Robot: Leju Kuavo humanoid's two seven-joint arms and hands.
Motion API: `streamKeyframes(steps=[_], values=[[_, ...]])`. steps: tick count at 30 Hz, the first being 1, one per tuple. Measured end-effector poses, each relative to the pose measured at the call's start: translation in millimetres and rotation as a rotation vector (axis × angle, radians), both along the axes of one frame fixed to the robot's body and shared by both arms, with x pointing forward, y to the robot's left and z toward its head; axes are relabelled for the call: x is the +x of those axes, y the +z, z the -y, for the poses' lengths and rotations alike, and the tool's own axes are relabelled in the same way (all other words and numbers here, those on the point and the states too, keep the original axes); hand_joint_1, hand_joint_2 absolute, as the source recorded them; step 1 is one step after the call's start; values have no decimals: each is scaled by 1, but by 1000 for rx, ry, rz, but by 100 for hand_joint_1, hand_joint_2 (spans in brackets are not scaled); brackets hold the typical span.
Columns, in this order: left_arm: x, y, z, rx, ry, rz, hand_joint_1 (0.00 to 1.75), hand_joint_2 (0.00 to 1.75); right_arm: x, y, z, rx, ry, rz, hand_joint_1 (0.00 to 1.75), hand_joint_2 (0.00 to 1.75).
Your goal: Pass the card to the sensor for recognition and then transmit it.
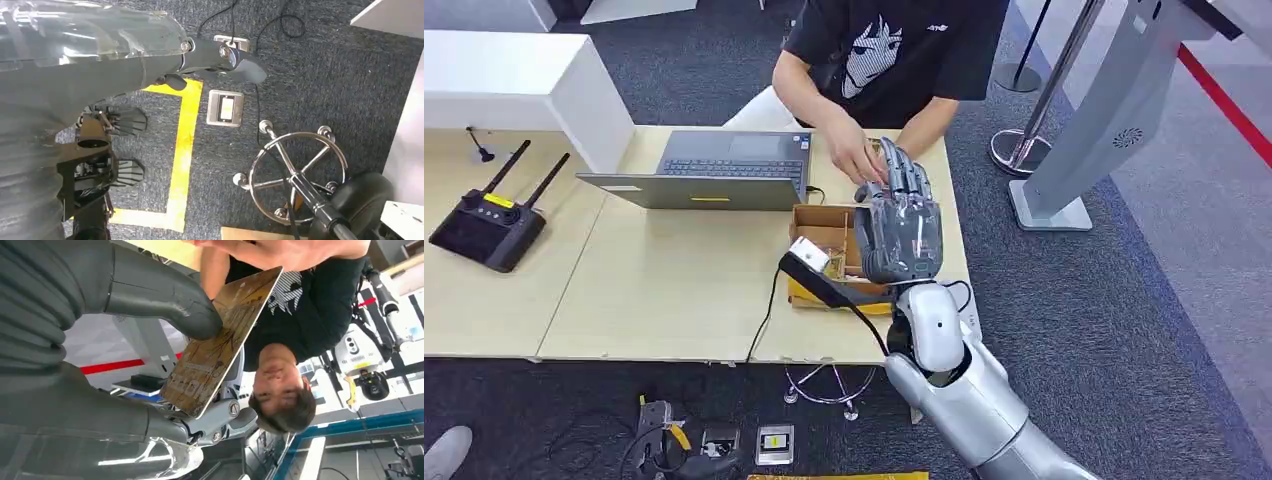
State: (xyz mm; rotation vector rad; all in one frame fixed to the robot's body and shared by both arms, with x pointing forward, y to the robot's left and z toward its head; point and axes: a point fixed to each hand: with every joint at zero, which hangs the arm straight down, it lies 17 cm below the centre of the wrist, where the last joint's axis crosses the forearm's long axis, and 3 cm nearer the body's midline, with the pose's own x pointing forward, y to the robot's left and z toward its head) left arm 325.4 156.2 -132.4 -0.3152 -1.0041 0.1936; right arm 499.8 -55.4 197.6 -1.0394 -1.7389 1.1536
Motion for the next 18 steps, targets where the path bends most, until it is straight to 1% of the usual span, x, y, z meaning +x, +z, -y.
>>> streamKeyframes(steps=[5, 10, 14, 18], values=[[-2, -2, -1, 3, 3, -4, 0, 175, -8, 3, 0, 57, 14, 14, 175, 175], [-8, -6, -4, 17, 8, -9, 0, 175, -28, 0, 8, 135, 19, 8, 175, 175], [-12, -8, -4, 29, 2, -10, 0, 175, -45, -10, 28, 215, 4, -14, 175, 175], [-14, -10, -6, 36, 1, -14, 0, 175, -57, -23, 58, 291, -42, -32, 175, 175]])
